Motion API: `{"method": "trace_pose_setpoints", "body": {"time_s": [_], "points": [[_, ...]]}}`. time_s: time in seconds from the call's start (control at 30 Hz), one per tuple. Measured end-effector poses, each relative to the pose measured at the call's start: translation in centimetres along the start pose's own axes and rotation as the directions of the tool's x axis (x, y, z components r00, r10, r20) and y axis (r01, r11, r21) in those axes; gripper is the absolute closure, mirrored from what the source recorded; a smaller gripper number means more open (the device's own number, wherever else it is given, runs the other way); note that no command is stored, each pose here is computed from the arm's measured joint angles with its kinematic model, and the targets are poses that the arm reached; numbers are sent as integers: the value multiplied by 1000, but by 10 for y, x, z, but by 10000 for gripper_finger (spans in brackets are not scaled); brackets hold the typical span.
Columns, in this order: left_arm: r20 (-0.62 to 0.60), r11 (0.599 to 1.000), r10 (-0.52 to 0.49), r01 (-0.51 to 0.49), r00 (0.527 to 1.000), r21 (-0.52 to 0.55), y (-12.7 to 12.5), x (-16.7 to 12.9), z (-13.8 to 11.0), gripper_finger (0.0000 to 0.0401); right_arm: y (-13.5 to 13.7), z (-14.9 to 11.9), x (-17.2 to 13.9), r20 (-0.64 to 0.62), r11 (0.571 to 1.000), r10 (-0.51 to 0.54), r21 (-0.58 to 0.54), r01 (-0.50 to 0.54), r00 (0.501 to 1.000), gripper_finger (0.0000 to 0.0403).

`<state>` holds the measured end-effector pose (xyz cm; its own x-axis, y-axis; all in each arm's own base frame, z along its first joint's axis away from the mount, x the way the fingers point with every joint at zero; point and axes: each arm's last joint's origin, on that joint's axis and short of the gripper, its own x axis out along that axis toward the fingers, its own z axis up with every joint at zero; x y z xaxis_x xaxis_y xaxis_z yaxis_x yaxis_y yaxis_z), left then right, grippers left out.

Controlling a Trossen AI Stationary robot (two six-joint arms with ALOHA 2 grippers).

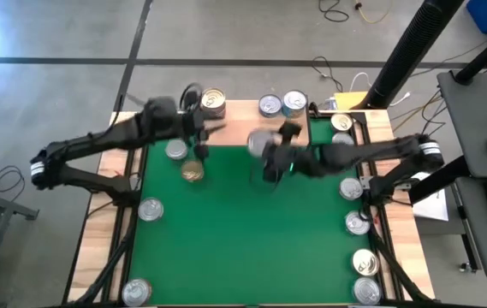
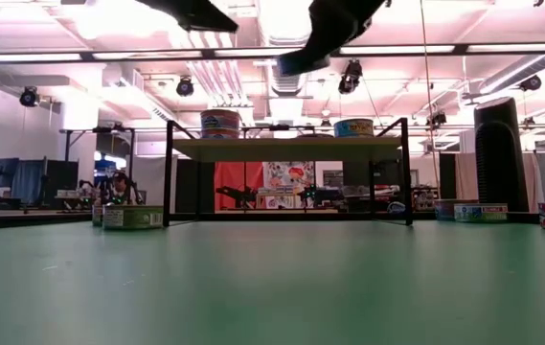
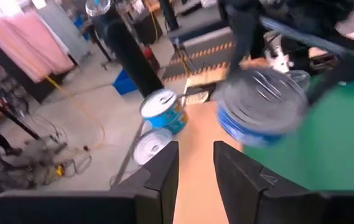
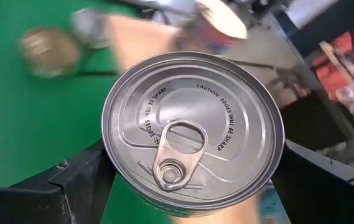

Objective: Stack canned seafood by type on shelf
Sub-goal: Stack the blue tuna can on top of the blue tuna can on the shelf

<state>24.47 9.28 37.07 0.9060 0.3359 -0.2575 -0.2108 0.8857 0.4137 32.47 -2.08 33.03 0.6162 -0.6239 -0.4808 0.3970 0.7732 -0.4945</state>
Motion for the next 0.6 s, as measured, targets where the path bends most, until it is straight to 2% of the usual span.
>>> {"method": "trace_pose_setpoints", "body": {"time_s": [0.2, 0.37, 0.6], "points": [[-33, 998, -26, 28, 999, 57, 45, 32, 19, 319, -70, -10, 20, 24, 980, 136, 141, -138, 990, 45], [-28, 992, -110, 112, 993, 61, 80, 57, 25, 319, -115, -19, 52, -16, 979, 111, 171, -107, 994, 45], [-126, 993, -113, 117, 986, 28, 114, 87, 19, 319, -154, -16, 79, -34, 956, 198, 226, -185, 980, 45]]}}
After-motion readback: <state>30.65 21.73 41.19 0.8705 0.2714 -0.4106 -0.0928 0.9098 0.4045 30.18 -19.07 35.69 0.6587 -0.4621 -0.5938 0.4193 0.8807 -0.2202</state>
